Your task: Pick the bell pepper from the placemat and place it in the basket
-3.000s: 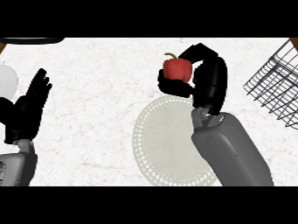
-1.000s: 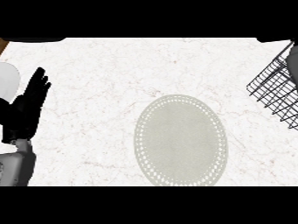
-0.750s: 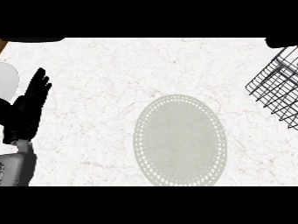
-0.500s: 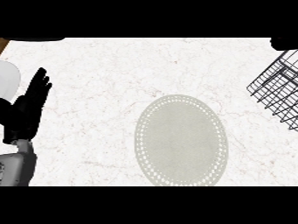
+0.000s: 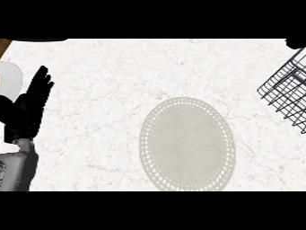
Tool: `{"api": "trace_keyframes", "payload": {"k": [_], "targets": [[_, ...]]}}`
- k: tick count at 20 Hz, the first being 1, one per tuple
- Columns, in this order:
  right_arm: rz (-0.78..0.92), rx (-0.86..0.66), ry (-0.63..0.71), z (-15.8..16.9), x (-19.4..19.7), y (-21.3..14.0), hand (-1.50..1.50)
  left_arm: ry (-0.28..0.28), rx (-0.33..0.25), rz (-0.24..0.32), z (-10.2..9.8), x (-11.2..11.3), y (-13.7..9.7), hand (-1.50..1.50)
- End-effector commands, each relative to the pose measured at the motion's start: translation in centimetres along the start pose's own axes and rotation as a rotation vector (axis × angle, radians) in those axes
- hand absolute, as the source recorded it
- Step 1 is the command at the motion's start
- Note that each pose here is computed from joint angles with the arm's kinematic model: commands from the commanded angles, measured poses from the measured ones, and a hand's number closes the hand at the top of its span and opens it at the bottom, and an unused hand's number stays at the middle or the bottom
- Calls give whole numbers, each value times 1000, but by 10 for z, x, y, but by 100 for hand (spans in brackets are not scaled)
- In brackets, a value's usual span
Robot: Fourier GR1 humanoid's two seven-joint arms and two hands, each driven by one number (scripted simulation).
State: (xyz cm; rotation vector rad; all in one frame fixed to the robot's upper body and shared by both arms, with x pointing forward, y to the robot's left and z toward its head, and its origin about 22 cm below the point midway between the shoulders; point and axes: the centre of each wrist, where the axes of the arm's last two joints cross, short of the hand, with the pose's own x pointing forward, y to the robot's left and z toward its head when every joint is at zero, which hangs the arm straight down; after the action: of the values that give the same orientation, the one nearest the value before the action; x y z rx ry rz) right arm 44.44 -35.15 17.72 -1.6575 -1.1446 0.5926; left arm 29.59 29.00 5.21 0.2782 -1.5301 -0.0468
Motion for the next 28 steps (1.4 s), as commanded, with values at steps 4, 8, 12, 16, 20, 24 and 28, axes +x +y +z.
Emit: {"api": "trace_keyframes", "payload": {"k": [4, 8, 12, 16, 20, 24, 28], "targets": [[104, 127, 73, -11, -6, -7, 150, -15, -2, -1, 6, -2, -13, 0], [131, 262, 80, -4, -8, 8, 150, 2, 2, 15, 7, 7, -20, 0], [106, 263, 93, 0, -49, 18, 150, 1, -16, 11, 4, -3, -1, 0], [101, 265, 84, 8, -38, 31, 150, 6, -24, 10, 14, -6, 3, 0], [128, 261, 83, 14, -37, 39, 150, -13, -15, 10, -4, 5, -8, 0], [164, 260, 92, 11, -50, 35, 150, 15, -15, 23, -2, -13, -14, 0], [169, 267, 99, 8, -53, 32, 150, -2, -9, -5, -2, -6, -5, 0]]}}
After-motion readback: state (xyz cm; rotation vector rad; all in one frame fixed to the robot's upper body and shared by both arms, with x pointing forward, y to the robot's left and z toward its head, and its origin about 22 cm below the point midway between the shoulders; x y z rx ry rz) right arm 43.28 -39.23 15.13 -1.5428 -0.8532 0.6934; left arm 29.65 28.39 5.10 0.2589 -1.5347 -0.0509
